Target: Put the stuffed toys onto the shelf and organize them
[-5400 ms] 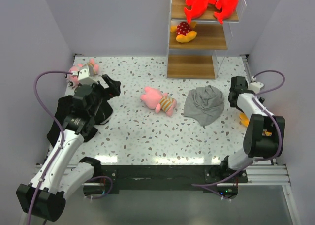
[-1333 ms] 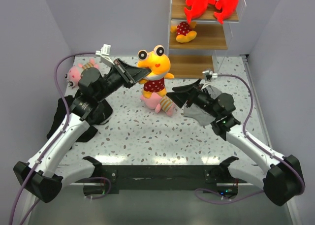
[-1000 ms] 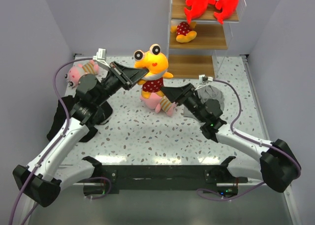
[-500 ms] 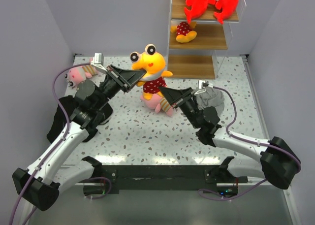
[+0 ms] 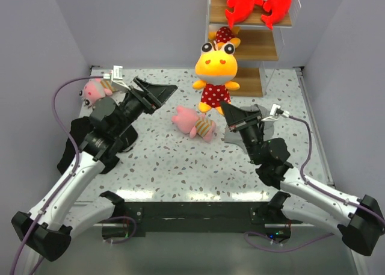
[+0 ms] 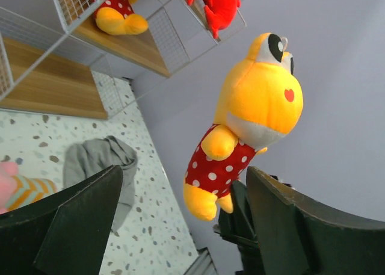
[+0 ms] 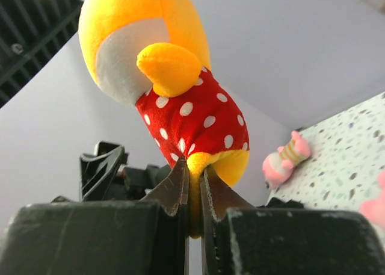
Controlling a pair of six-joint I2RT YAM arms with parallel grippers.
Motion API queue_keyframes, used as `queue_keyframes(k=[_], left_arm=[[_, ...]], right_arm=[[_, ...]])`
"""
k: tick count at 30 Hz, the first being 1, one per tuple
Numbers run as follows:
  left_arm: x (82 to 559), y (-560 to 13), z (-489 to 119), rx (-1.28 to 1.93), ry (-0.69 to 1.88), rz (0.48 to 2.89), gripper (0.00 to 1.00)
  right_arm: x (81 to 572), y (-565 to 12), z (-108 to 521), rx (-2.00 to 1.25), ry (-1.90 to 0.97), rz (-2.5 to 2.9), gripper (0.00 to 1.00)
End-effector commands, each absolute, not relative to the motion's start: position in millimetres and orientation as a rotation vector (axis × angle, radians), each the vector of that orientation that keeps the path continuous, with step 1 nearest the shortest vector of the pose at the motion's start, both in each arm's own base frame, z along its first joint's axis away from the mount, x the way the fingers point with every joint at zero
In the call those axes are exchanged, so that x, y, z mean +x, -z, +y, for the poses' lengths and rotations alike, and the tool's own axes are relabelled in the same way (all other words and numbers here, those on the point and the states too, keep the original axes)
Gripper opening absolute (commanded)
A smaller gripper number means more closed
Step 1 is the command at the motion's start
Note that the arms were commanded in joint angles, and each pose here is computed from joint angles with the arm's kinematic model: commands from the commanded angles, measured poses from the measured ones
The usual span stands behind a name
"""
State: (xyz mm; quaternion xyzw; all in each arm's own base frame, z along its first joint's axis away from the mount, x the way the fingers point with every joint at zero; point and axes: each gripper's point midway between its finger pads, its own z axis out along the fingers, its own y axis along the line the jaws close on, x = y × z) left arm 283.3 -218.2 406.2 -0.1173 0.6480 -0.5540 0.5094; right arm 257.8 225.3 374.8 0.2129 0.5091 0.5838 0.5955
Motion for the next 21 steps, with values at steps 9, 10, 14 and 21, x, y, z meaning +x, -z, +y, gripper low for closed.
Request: queue_keyframes(k=[9, 10, 14, 21], left_arm=[[308.6, -405.3, -134.0, -0.223, 0.612, 1.54, 0.9], [311.9, -396.3, -122.2, -0.24, 0.531, 1.545, 0.9], [307.1, -386.4, -109.9, -0.213, 0.455, 1.519, 0.9], [308.1, -335.9, -84.2, -0.201, 0.25, 1.555, 0.89]], right_arm=[[314.7, -359.4, 141.7, 0.571, -0.987, 1.34, 0.0], [318.2, -353.2, 136.9, 0.572, -0.961, 1.363, 0.0], [323.3, -349.9, 125.9, 0.569, -0.928, 1.374, 0.0], [340.6, -356.4, 93.3, 0.656, -0.79, 1.35, 0.0]])
